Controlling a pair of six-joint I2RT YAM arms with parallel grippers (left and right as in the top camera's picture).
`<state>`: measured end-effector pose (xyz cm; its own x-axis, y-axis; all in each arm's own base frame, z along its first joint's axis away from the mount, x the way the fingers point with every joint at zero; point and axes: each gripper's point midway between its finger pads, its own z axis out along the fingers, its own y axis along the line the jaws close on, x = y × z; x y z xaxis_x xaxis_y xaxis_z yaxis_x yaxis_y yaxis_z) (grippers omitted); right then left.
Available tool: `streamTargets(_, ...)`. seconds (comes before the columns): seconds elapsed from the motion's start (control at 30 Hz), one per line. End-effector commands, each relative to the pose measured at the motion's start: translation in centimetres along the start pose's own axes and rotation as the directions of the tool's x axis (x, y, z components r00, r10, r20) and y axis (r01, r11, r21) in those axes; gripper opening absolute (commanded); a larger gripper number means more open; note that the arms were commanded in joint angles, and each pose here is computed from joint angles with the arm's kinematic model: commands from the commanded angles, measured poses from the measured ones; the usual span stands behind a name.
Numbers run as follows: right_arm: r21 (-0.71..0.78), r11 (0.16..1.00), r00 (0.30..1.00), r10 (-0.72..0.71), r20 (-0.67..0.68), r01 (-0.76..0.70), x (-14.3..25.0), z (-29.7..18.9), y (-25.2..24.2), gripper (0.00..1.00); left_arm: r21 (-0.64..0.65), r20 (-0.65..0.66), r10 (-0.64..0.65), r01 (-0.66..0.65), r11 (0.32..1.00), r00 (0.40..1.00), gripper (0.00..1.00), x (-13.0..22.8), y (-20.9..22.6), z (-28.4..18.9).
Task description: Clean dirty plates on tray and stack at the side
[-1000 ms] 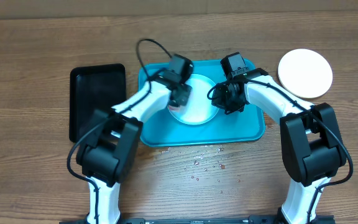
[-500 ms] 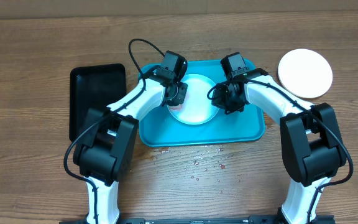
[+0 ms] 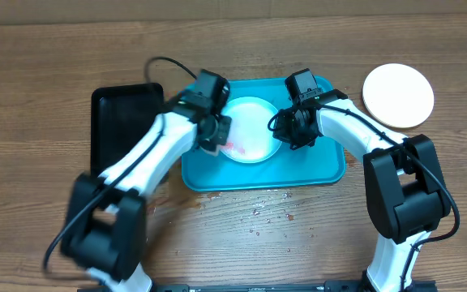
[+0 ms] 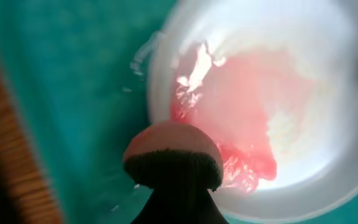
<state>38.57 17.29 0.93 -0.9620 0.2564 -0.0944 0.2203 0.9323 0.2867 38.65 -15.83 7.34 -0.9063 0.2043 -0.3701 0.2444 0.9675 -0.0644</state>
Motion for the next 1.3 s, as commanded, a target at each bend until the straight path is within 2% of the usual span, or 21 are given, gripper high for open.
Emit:
streamTargets(0.0, 0.027, 1.0, 1.0, 0.016, 0.017, -0.016, -0.5, 0.2, -0.7, 0.04, -0.068, 0.114, -0.046, 0.054, 0.996, 0.992, 0.04, -1.7, 2.3, -4.9)
streamTargets(0.13, 0.026, 1.0, 1.0, 0.016, 0.016, -0.016, -0.5, 0.2, -0.7, 0.04, -0.08, 0.186, -0.07, 0.086, 0.993, 0.98, 0.04, -2.2, 3.5, -8.5)
streamTargets(0.27, 0.019, 1.0, 1.0, 0.017, 0.007, -0.017, -0.3, 0.2, -0.6, 0.04, -0.195, 0.214, -0.118, 0.161, 0.968, 0.97, 0.04, -1.6, 6.8, -10.7)
streamTargets(0.43, 0.012, 1.0, 1.0, 0.017, -0.003, -0.017, -0.1, 0.0, -0.4, 0.04, -0.335, 0.153, -0.274, 0.311, 0.889, 0.949, 0.04, 1.8, 12.0, -11.3)
streamTargets(0.67, -0.013, 1.0, 0.999, 0.009, 0.033, -0.008, -0.6, -1.8, 0.3, 0.04, -0.393, 0.147, -0.425, 0.447, 0.804, 0.893, 0.04, 4.8, 18.2, -10.9)
streamTargets(0.97, -0.031, 1.0, 0.998, 0.003, 0.058, -0.002, -0.8, -3.3, 0.8, 0.04, -0.356, 0.196, -0.467, 0.507, 0.785, 0.862, 0.04, 8.0, 22.1, -6.1)
streamTargets(1.1, -0.025, 1.0, 0.999, 0.005, 0.051, -0.004, -0.6, -3.3, 0.7, 0.04, -0.283, 0.226, -0.372, 0.426, 0.859, 0.9, 0.04, 7.1, 21.3, -4.2)
streamTargets(1.27, -0.021, 1.0, 0.999, 0.007, 0.045, -0.006, -0.5, -3.3, 0.6, 0.04, -0.267, 0.238, -0.332, 0.39, 0.881, 0.913, 0.04, 6.7, 21.3, -2.4)
